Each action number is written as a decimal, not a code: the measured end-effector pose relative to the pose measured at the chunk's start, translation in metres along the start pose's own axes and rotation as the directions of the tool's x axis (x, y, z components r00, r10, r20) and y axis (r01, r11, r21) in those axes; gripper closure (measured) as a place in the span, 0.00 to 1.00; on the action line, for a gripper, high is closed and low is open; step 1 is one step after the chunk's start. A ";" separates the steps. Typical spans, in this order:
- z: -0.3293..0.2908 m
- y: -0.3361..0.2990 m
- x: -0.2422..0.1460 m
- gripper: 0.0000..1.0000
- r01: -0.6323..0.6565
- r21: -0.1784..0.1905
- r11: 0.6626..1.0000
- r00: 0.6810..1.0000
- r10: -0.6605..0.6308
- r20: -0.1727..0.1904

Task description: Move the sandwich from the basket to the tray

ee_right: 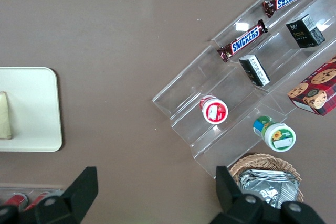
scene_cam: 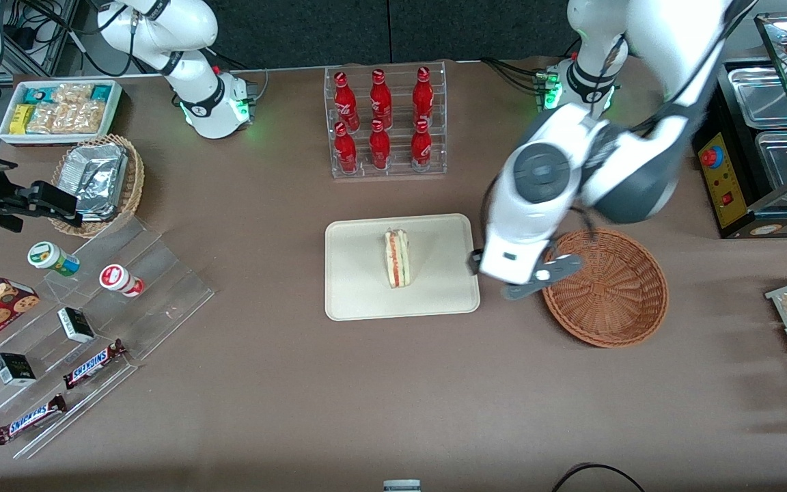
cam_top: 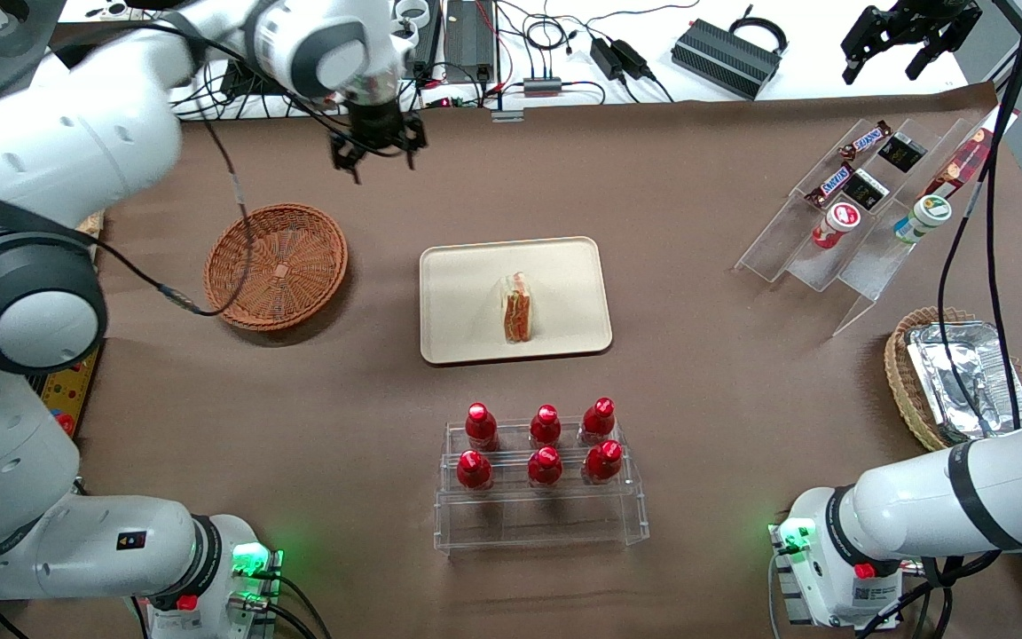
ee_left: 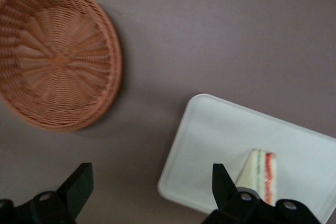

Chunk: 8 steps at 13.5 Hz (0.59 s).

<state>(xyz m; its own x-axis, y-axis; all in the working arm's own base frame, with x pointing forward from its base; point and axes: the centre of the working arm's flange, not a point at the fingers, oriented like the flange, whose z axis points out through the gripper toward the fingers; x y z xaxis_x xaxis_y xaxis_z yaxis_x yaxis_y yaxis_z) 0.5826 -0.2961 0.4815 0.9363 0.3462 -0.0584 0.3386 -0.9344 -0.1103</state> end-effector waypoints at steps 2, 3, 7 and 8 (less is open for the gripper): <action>-0.027 -0.041 0.008 0.00 -0.062 0.025 0.998 0.998 0.061 0.024; -0.038 -0.057 0.011 0.00 -0.087 0.036 0.996 0.996 0.086 0.025; -0.061 -0.107 0.024 0.00 -0.176 0.065 0.982 0.984 0.174 0.039; -0.067 -0.127 0.032 0.00 -0.193 0.057 0.980 0.980 0.190 0.053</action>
<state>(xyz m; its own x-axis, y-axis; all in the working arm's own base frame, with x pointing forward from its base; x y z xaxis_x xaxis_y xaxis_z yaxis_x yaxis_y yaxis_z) 0.5757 -0.1718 0.5599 0.9773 0.1666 -0.1311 0.1460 -0.9773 -0.1537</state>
